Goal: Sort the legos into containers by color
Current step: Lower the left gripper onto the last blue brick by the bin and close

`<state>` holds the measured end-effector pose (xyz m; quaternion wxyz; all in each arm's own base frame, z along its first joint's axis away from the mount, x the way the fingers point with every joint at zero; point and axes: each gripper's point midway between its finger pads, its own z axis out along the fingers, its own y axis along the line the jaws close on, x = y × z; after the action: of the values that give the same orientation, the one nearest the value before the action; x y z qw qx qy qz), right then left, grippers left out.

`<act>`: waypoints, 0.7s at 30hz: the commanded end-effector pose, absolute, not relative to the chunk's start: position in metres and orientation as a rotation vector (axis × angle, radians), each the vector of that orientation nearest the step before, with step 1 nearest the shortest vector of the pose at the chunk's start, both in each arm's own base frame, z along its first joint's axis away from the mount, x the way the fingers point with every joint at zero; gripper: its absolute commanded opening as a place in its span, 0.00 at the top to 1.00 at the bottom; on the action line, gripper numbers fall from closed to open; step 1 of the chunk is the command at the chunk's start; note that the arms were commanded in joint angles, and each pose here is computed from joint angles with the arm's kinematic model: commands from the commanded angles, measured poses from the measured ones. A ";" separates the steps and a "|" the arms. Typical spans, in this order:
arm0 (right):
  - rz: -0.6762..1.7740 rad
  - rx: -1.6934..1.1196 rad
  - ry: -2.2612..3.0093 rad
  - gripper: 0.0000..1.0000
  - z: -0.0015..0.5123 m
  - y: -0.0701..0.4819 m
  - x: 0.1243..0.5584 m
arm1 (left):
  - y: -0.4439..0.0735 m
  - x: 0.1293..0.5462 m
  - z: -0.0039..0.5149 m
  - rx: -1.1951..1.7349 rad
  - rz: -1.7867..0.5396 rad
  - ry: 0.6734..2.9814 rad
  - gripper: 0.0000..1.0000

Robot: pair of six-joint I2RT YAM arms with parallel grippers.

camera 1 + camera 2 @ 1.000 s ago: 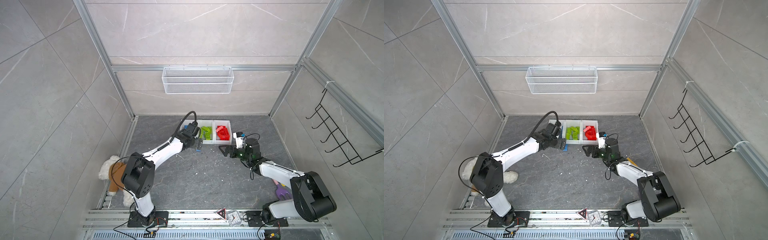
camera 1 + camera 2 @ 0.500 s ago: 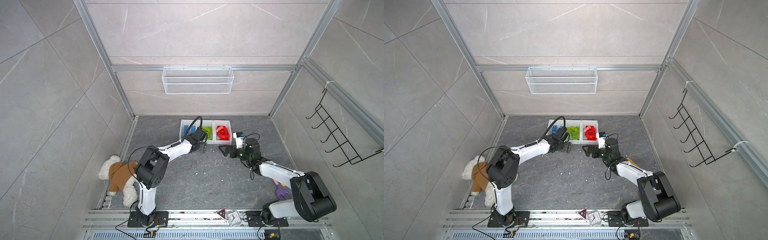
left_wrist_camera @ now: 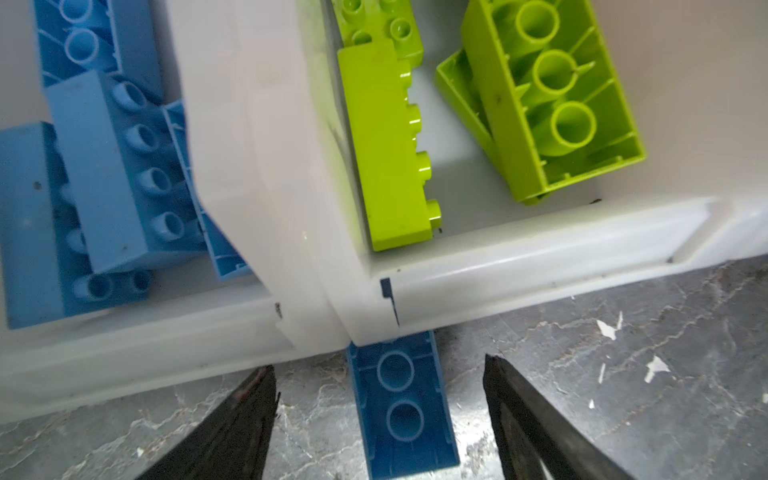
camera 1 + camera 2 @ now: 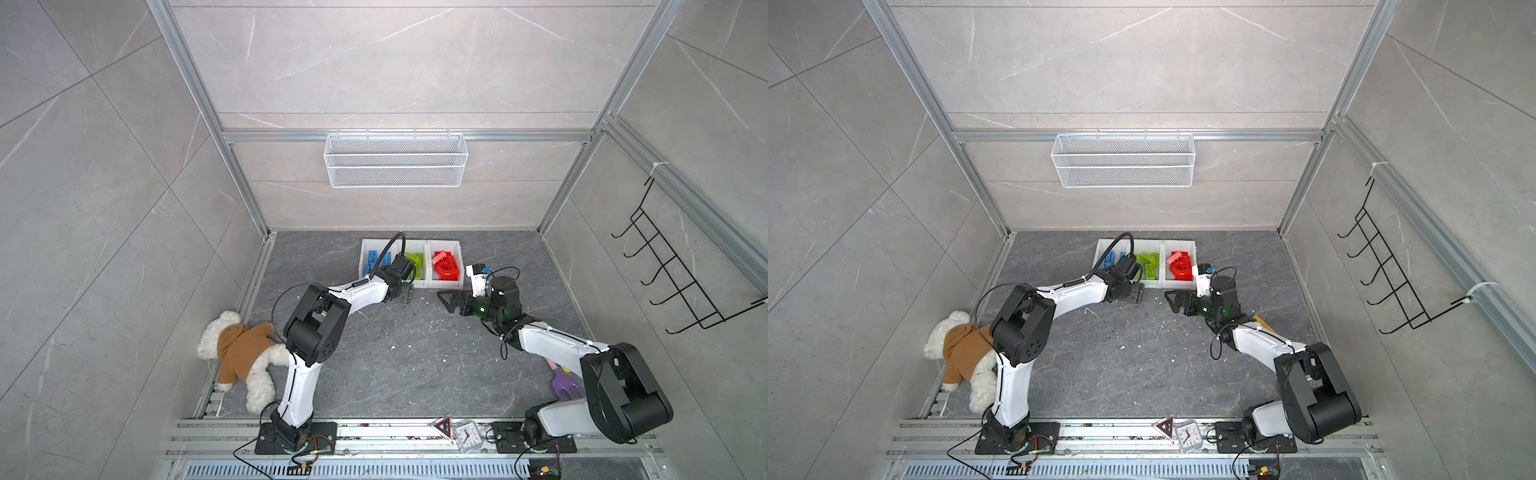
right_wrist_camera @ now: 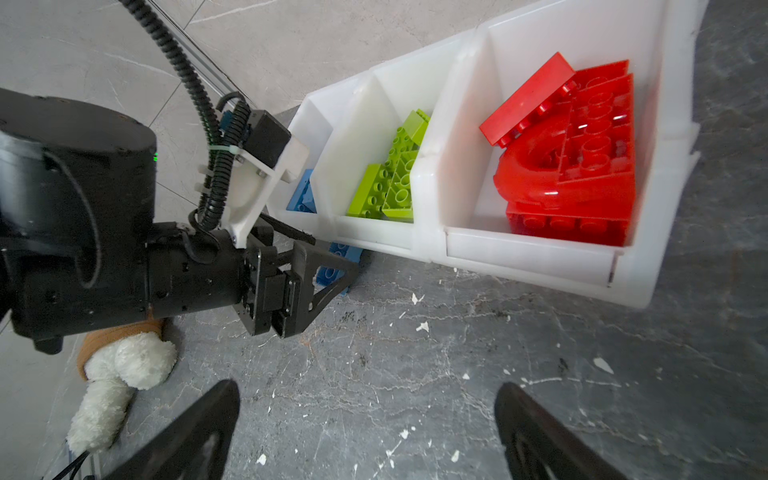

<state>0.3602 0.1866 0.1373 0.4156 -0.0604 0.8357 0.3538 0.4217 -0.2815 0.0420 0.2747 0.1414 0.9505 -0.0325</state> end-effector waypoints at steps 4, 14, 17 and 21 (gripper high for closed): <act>0.894 -0.178 2.077 0.03 0.148 0.189 0.363 | -0.293 0.434 0.047 0.386 -0.125 2.528 0.22; 0.899 -0.182 2.077 0.03 0.148 0.190 0.363 | -0.287 0.430 0.038 0.408 -0.052 2.552 0.32; 0.901 -0.182 2.076 0.03 0.148 0.191 0.363 | -0.289 0.425 0.038 0.437 -0.008 2.543 0.37; 0.901 -0.180 2.076 0.03 0.148 0.190 0.363 | -0.288 0.421 0.038 0.434 0.005 2.548 0.49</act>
<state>0.3598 0.1872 0.1374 0.4148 -0.0615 0.8354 0.3554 0.4195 -0.2882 0.0280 0.2682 0.1563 0.9505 -0.0123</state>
